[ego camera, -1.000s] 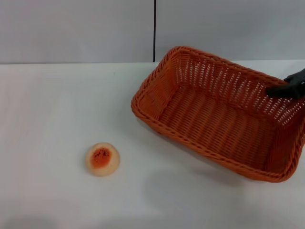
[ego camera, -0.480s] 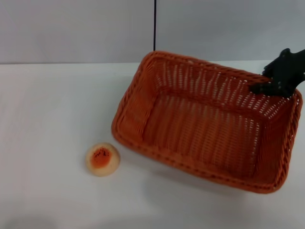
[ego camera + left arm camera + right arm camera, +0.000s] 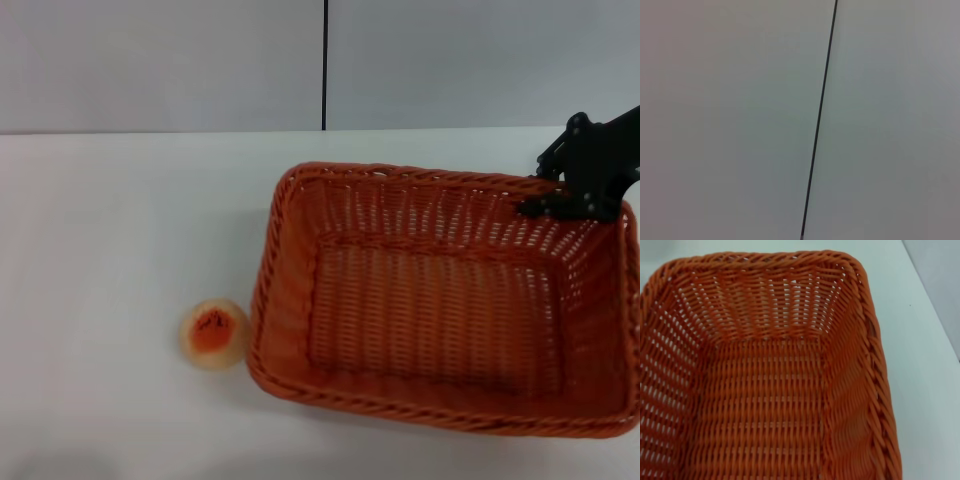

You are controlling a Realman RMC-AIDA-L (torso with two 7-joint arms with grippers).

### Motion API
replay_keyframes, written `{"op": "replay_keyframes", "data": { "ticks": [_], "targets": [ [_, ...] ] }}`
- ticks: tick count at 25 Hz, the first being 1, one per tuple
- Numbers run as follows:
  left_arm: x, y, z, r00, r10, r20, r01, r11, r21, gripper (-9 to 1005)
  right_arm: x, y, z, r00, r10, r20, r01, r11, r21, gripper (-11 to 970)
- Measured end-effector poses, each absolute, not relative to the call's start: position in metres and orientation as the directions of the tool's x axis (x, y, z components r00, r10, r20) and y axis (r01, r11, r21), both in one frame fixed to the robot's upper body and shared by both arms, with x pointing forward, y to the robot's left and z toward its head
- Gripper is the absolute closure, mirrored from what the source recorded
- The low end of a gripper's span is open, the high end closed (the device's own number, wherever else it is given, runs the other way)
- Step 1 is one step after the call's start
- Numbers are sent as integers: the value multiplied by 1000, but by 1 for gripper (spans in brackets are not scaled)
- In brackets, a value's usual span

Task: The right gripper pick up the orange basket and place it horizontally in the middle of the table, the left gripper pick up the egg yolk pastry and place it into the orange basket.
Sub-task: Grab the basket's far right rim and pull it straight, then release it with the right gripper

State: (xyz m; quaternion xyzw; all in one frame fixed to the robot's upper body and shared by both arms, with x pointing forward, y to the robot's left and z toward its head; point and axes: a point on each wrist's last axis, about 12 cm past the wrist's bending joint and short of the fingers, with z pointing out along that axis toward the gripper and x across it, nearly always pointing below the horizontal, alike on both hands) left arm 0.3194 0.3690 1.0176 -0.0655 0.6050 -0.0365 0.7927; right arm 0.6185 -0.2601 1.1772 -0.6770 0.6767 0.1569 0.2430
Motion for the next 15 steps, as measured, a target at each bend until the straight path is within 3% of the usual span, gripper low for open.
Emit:
{"op": "replay_keyframes", "data": {
  "ticks": [6, 15],
  "targets": [
    [317, 367, 1022, 300, -135, -945, -2, 990, -142, 226, 623, -269, 1185, 179, -823, -539, -971, -59, -233, 783],
    [310, 366, 1024, 311, -134, -941, 3, 990, -140, 226, 627, -253, 1172, 162, -723, -672, -975, -10, -224, 780]
  ]
}}
